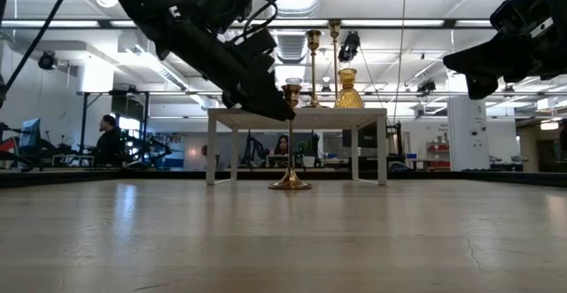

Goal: Pick & Place candle stick holders
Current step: Put the small gold candlestick on the shelf

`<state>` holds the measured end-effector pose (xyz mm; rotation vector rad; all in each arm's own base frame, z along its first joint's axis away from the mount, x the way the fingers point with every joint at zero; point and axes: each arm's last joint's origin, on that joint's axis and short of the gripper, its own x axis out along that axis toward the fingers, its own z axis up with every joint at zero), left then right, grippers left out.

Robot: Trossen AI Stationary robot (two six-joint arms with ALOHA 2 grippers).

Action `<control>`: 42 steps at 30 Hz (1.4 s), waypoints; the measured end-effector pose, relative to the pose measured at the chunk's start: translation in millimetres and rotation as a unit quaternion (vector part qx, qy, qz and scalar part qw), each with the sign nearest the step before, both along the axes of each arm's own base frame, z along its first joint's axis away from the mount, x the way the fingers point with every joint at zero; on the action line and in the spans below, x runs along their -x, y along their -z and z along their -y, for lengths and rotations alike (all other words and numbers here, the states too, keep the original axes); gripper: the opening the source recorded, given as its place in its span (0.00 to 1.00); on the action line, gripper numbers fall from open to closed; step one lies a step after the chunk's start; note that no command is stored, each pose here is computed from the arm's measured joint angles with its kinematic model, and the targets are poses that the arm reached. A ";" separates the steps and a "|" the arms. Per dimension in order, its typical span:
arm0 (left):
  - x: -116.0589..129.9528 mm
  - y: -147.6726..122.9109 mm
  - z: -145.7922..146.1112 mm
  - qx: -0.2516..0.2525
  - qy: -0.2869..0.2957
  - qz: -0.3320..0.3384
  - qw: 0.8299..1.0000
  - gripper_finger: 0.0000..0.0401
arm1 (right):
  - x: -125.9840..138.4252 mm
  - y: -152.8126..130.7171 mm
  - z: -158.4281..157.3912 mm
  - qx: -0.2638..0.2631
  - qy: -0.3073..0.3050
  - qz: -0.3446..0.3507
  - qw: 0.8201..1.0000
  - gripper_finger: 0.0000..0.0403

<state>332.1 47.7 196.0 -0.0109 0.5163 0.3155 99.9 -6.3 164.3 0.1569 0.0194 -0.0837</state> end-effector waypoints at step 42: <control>-2.3 -0.4 2.9 0.037 0.032 0.029 0.998 0.01 | 0.0 0.0 0.0 0.000 0.000 0.000 1.000 0.02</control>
